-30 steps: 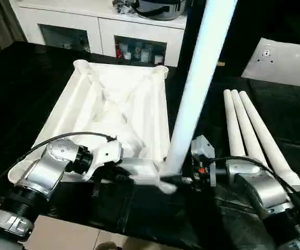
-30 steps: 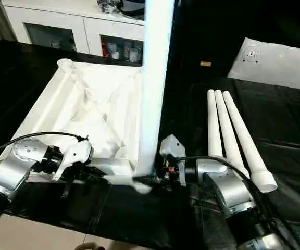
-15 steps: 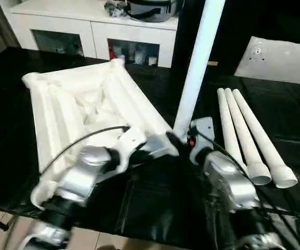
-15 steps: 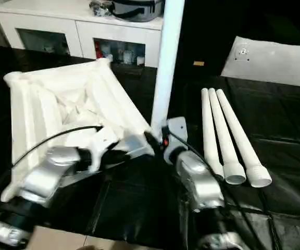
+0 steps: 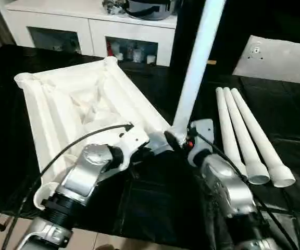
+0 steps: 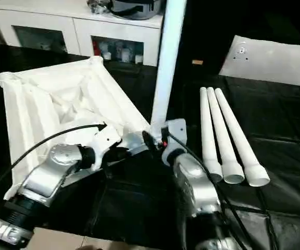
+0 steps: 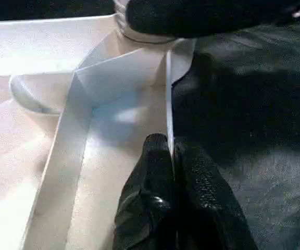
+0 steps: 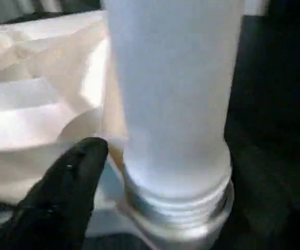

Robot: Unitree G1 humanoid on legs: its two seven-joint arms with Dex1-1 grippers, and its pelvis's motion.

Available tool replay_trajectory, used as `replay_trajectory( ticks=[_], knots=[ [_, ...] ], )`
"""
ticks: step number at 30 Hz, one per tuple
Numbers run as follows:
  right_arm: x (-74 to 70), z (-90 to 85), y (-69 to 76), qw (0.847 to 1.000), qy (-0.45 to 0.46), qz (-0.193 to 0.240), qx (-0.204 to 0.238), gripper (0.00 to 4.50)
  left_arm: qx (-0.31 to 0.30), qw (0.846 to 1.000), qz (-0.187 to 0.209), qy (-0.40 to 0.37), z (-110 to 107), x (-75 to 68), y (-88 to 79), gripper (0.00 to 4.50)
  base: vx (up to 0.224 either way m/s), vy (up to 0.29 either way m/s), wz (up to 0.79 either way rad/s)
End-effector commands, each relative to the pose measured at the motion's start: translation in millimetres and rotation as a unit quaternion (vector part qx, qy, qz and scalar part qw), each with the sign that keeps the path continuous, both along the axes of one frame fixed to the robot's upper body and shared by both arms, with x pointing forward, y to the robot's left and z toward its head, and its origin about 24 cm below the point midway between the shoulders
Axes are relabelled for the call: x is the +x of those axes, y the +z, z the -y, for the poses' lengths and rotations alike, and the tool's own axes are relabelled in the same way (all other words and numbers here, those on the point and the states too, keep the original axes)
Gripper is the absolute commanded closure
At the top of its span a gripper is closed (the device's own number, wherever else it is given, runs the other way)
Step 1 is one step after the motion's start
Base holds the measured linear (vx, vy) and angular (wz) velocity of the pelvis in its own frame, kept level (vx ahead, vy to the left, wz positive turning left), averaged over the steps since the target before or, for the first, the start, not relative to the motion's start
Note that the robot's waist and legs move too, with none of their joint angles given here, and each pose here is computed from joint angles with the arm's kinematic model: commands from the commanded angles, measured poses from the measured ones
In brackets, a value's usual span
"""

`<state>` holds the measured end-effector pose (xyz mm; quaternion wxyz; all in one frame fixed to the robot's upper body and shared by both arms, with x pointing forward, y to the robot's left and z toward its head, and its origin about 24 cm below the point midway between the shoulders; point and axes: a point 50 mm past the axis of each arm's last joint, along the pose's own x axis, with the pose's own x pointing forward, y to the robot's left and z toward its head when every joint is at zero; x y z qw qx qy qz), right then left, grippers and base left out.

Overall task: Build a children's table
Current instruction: Rotate leg to tighten

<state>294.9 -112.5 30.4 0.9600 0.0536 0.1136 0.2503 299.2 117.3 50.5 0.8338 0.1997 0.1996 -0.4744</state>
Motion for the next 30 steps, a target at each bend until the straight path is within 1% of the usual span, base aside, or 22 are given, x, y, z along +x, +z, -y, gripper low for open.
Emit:
replay_trajectory(
  ticks=[1, 2, 3, 5, 7, 8, 9, 10, 11, 12, 13, 14, 16, 17, 18, 20, 21, 22, 23, 26, 30],
  knots=[
    [-3.6, -1.6, 7.3, 0.999, 0.035, 0.019, 0.009, 0.3, -0.006, 1.0, 0.013, -0.012, -9, 2.5, 3.0, 4.5, 0.0, 0.0, 0.0],
    [-9.8, 8.4, 10.4, 0.998, 0.056, 0.029, 0.005, 0.21, 0.013, 0.999, 0.023, -0.03, -22, 2.1, 3.3, 4.5, 0.0, 0.0, 0.0],
    [-9.9, 8.5, 10.4, 0.998, 0.056, 0.029, 0.005, 0.14, 0.014, 0.999, 0.023, -0.03, -22, 2.1, 3.3, 4.5, 0.0, 0.0, 0.0],
    [-16.0, 16.9, 12.5, 0.997, 0.072, 0.035, 0.004, 0.03, 0.03, 0.998, 0.027, -0.044, -33, 1.3, 3.1, 4.5, 0.0, 0.0, 0.0],
    [-22.7, 24.3, 14.0, 0.996, 0.087, 0.036, 0.004, 0.03, 0.029, 0.998, 0.022, -0.049, -42, 0.4, 4.3, 4.5, 0.0, 0.0, 0.0],
    [-26.2, 29.2, 14.2, 0.995, 0.091, 0.035, 0.001, 0.03, 0.023, 0.999, 0.026, -0.041, -46, 1.8, 6.5, 4.5, 0.0, 0.0, 0.0],
    [-30.3, 33.6, 13.4, 0.995, 0.097, 0.031, -0.005, 0.03, 0.008, 0.999, 0.021, -0.035, -48, 2.2, 9.4, 4.5, 0.0, 0.0, 0.0],
    [-33.1, 36.3, 12.8, 0.994, 0.102, 0.028, -0.01, 0.0, -0.003, 0.999, 0.017, -0.031, -50, 2.3, 11.3, 4.23, 0.0, 0.0, 0.0],
    [-36.7, 37.5, 12.4, 0.994, 0.109, 0.022, -0.008, 0.0, -0.015, 0.999, 0.013, -0.035, -51, 1.2, 13.1, 4.07, 0.0, 0.0, 0.0],
    [-40.6, 37.7, 13.0, 0.993, 0.115, 0.021, -0.005, 0.0, -0.029, 0.999, 0.008, -0.037, -50, -0.4, 15.2, 3.96, 0.0, 0.0, 0.0],
    [-41.9, 37.7, 13.5, 0.993, 0.116, 0.022, -0.005, 0.0, -0.033, 0.999, 0.007, -0.037, -50, -0.6, 15.8, 3.93, 0.0, 0.0, 0.0],
    [-45.4, 37.1, 14.1, 0.993, 0.119, 0.025, -0.005, 0.0, -0.039, 0.999, 0.008, -0.036, -48, -0.8, 16.5, 3.8, 0.0, 0.0, 0.0],
    [-48.2, 35.3, 13.6, 0.992, 0.121, 0.026, -0.005, 0.0, -0.035, 0.999, 0.014, -0.03, -47, 0.0, 14.9, 3.8, 0.0, 0.0, 0.0],
    [-49.0, 34.1, 12.6, 0.992, 0.121, 0.023, -0.006, 0.0, -0.032, 0.999, 0.016, -0.023, -46, 1.2, 12.9, 3.56, 0.0, 0.0, 0.0],
    [-49.3, 33.2, 12.2, 0.992, 0.121, 0.023, -0.006, 0.0, -0.033, 0.999, 0.016, -0.02, -44, 2.0, 11.9, 3.44, 0.0, 0.0, 0.0],
    [-49.3, 31.2, 11.8, 0.992, 0.121, 0.023, -0.006, 0.0, -0.034, 0.999, 0.02, -0.015, -41, 3.7, 10.6, 3.33, 0.0, 0.0, 0.0],
    [-49.0, 29.5, 11.8, 0.993, 0.119, 0.024, -0.008, 0.0, -0.037, 0.999, 0.024, -0.006, -37, 5.9, 9.6, 3.19, 0.0, 0.0, 0.0],
    [-48.3, 26.8, 13.0, 0.993, 0.118, 0.024, -0.01, 0.0, -0.04, 0.999, 0.027, 0.005, -31, 10.0, 8.6, 3.19, 0.0, 0.0, 0.0],
    [-48.4, 25.9, 13.7, 0.993, 0.117, 0.02, -0.01, 0.0, -0.042, 0.999, 0.028, 0.007, -28, 11.9, 8.6, 2.99, 0.0, 0.0, 0.0],
    [-49.7, 24.7, 14.3, 0.993, 0.12, 0.016, -0.011, 0.0, -0.044, 0.999, 0.028, 0.013, -19, 17.9, 9.4, 2.99, 0.0, 0.0, 0.0],
    [-51.6, 23.0, 13.0, 0.992, 0.126, 0.017, -0.016, 0.0, -0.035, 0.999, 0.025, 0.016, -12, 24.2, 8.8, 2.99, 0.0, 0.0, 0.0]
  ],
)
